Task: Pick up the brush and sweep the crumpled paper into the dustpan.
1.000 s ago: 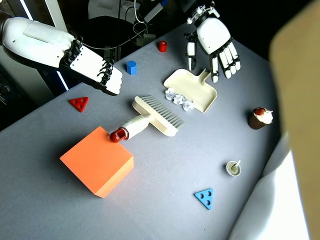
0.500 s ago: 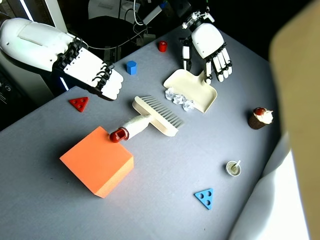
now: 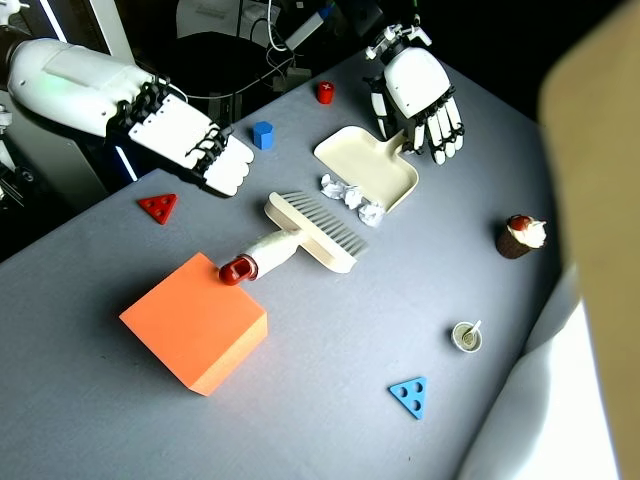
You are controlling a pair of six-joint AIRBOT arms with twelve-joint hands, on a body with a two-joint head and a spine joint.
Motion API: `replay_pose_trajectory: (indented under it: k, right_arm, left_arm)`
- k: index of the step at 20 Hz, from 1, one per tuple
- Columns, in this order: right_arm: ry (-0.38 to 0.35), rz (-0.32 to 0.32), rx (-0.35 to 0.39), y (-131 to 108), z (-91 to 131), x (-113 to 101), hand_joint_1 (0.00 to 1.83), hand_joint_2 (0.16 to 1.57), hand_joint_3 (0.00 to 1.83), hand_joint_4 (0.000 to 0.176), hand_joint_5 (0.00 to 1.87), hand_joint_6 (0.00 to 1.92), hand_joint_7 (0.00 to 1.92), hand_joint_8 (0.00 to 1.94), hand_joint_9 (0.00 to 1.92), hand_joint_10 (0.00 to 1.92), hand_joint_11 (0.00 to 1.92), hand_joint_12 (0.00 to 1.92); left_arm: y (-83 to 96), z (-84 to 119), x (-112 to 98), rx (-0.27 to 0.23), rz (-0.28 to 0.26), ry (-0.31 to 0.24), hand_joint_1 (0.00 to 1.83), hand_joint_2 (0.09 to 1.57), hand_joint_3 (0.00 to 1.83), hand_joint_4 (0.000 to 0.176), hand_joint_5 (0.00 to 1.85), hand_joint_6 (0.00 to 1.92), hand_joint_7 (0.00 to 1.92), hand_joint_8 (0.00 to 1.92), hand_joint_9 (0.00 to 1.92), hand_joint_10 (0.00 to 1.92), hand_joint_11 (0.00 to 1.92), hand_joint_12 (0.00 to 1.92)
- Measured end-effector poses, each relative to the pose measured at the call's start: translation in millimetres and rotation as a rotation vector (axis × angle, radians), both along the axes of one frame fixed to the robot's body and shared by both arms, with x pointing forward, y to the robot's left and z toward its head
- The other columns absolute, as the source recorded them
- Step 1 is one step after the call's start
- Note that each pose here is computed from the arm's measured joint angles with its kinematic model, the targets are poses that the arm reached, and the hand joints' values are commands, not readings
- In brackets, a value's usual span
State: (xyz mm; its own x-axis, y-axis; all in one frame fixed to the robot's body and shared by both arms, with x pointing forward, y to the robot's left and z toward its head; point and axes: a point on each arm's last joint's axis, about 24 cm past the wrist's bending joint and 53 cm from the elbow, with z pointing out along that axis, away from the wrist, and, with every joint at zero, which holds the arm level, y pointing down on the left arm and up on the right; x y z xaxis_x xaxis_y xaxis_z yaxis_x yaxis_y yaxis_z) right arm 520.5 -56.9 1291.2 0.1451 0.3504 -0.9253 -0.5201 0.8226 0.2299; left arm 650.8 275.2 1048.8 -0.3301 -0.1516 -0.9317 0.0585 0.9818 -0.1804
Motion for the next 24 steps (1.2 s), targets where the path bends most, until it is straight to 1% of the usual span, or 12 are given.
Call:
replay_pose_trajectory:
  k: [4,6,8,9,10,13,14,15,17,19,21,24]
  right_arm:
    - [-0.085,-0.065,-0.014,1,3,8,0.00,1.02,0.01,0.000,0.22,0.01,0.27,0.01,0.26,0.02,0.24,0.01]
    - [-0.100,-0.082,-0.042,3,-8,13,0.18,1.02,0.00,0.000,0.23,0.01,0.27,0.01,0.28,0.01,0.26,0.02]
    - [-0.113,-0.106,-0.080,2,-19,22,0.56,0.97,0.00,0.000,0.21,0.00,0.27,0.00,0.28,0.01,0.27,0.02]
    - [-0.119,-0.117,-0.089,2,-21,25,0.74,0.92,0.00,0.000,0.20,0.00,0.26,0.00,0.27,0.00,0.25,0.01]
    - [-0.128,-0.132,-0.095,2,-25,30,0.83,0.90,0.00,0.000,0.18,0.00,0.24,0.00,0.25,0.00,0.24,0.00]
    - [-0.145,-0.164,-0.105,1,-33,45,1.02,0.91,0.00,0.000,0.18,0.00,0.25,0.00,0.27,0.01,0.27,0.02]
    - [-0.148,-0.169,-0.107,1,-34,46,1.02,0.91,0.00,0.000,0.18,0.00,0.25,0.00,0.27,0.01,0.27,0.02]
    - [-0.153,-0.175,-0.111,3,-36,49,1.07,0.92,0.00,0.000,0.18,0.00,0.26,0.01,0.28,0.01,0.29,0.02]
    - [-0.149,-0.174,-0.102,10,-39,52,1.11,0.94,0.01,0.000,0.20,0.01,0.28,0.01,0.30,0.01,0.30,0.03]
    - [-0.153,-0.163,-0.094,18,-41,54,1.11,0.95,0.00,0.000,0.23,0.01,0.30,0.01,0.32,0.01,0.33,0.03]
    - [-0.158,-0.158,-0.094,25,-46,57,1.08,0.98,0.01,0.000,0.22,0.00,0.29,0.00,0.30,0.00,0.29,0.01]
    - [-0.168,-0.167,-0.101,28,-51,65,1.08,0.97,0.01,0.000,0.20,0.00,0.29,0.00,0.28,0.00,0.29,0.01]
  left_arm:
    - [2.5,2,3,-0.007,0.017,-0.003,1.11,1.11,0.00,0.000,1.00,0.95,0.43,0.00,0.37,0.00,0.25,0.29]
    - [6.6,4,6,-0.004,0.026,-0.009,1.08,1.13,0.00,0.000,0.96,1.02,0.43,0.00,0.37,0.00,0.24,0.28]
    - [8.0,3,10,-0.010,0.037,-0.013,1.03,1.16,0.00,0.050,0.90,1.10,0.43,0.00,0.36,0.00,0.23,0.28]
    - [7.1,3,11,-0.012,0.037,-0.014,1.03,1.16,0.00,0.062,0.90,1.11,0.42,0.00,0.35,0.00,0.23,0.29]
    - [5.7,3,15,-0.016,0.036,-0.021,1.01,1.16,0.00,0.103,0.91,1.10,0.42,0.00,0.35,0.00,0.24,0.29]
    - [-2.1,10,27,-0.020,0.009,-0.030,1.06,1.13,0.00,0.035,0.96,1.01,0.45,0.00,0.37,0.01,0.25,0.30]
    - [-2.6,11,28,-0.018,0.005,-0.031,1.06,1.13,0.00,0.035,0.96,1.01,0.45,0.00,0.37,0.01,0.25,0.30]
    - [-3.9,11,30,-0.021,0.005,-0.033,1.05,1.13,0.00,0.070,0.96,1.01,0.43,0.00,0.35,0.00,0.22,0.29]
    - [-7.7,7,29,-0.024,-0.005,-0.018,1.08,1.12,0.00,0.000,0.97,0.99,0.40,0.00,0.32,0.00,0.18,0.28]
    - [-14.2,4,28,-0.024,-0.024,-0.008,1.08,1.12,0.00,0.000,0.98,0.98,0.40,0.00,0.31,0.00,0.18,0.29]
    - [-17.3,2,28,-0.019,-0.039,0.004,1.07,1.12,0.00,0.022,0.98,0.99,0.40,0.00,0.31,0.00,0.18,0.32]
    - [-18.8,3,28,-0.004,-0.058,0.010,1.05,1.11,0.00,0.088,0.99,0.97,0.35,0.00,0.29,0.00,0.11,0.40]
